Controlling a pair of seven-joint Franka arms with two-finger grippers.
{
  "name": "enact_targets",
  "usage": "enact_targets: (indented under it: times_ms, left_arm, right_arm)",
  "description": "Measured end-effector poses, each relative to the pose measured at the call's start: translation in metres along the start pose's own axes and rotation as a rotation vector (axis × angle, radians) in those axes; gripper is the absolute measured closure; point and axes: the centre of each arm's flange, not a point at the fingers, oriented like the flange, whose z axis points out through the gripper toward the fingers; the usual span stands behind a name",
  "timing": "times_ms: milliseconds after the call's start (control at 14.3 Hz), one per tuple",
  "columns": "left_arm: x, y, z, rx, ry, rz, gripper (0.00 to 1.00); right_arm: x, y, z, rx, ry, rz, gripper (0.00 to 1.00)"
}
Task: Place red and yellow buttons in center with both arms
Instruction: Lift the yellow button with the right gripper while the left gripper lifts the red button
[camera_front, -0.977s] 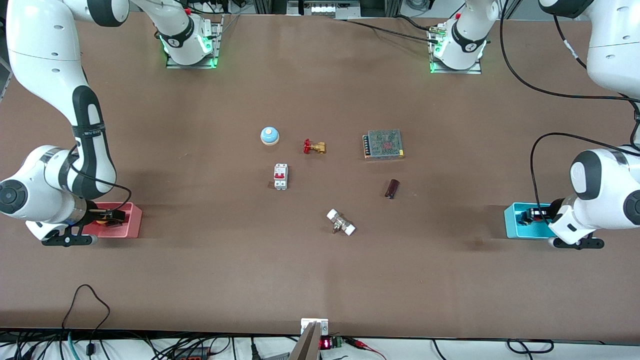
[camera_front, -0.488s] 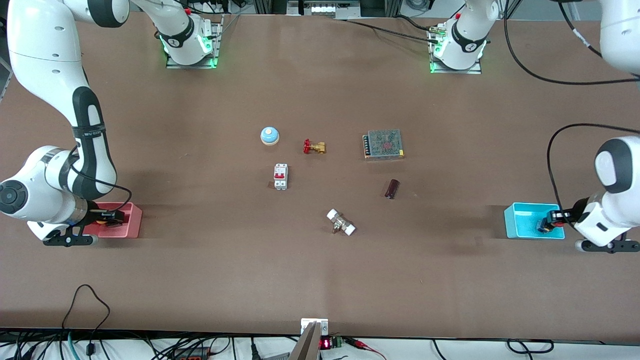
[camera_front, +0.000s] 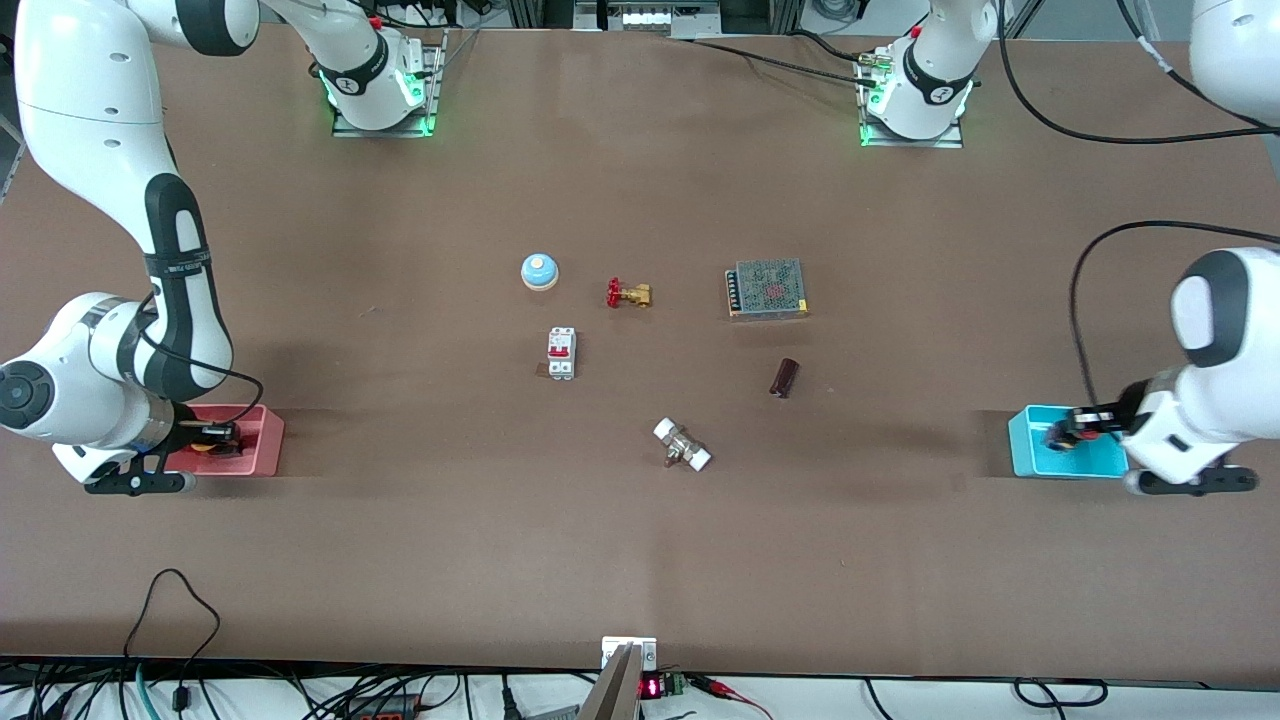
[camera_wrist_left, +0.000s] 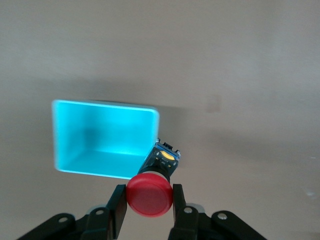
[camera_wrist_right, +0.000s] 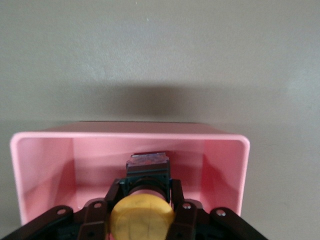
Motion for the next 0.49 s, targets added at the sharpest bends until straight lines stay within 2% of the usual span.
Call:
enact_targets:
  times_ms: [279, 488]
  left_arm:
    - [-0.008, 0.064, 0.027, -0.037, -0.056, -0.037, 0.58]
    - [-0.016, 0.115, 0.047, -0.03, -0.085, -0.067, 0.58]
  right_arm:
    - [0.009, -0.003, -0.028, 0.014, -0.019, -0.012, 0.57]
    - [0.01, -0.011, -0.092, 0.049, -0.045, -0.028, 0.58]
